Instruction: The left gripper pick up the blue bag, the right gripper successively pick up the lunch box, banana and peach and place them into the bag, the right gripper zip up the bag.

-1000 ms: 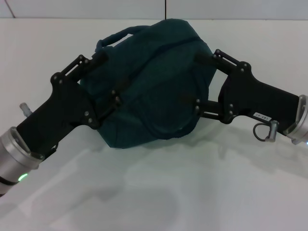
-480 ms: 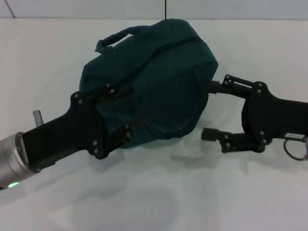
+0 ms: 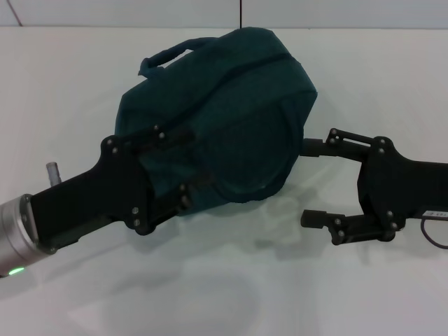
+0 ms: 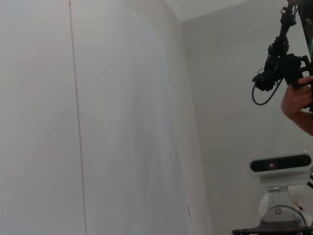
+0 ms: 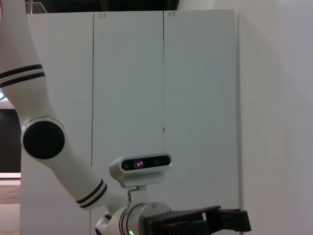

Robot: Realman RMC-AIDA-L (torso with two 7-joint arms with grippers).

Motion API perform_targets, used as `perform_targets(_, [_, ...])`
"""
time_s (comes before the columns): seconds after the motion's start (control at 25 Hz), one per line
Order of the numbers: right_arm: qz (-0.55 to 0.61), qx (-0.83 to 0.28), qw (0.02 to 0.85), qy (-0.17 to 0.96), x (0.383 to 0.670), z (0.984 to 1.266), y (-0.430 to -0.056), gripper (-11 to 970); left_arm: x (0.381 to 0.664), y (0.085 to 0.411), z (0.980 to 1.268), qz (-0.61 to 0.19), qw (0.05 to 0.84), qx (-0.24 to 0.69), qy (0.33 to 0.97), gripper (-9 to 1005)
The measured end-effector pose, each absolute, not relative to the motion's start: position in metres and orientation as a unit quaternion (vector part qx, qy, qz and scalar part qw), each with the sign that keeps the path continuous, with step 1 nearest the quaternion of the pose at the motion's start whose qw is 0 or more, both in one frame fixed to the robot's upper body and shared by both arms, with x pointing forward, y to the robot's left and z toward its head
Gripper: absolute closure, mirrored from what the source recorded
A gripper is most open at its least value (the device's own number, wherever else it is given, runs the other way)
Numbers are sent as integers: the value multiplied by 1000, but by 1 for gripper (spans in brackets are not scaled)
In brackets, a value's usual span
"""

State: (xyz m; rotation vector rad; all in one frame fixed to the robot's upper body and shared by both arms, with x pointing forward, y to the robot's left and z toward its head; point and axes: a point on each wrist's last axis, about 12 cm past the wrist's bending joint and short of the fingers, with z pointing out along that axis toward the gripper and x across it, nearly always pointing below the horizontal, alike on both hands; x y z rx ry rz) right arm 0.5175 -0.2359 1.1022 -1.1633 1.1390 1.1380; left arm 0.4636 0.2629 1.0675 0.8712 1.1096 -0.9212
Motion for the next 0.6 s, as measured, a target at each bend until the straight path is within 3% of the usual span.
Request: perform_targets(0.6, [478,-488,549,481,514,1100,-238,88,461,265,1066,-406,667,384,494,467])
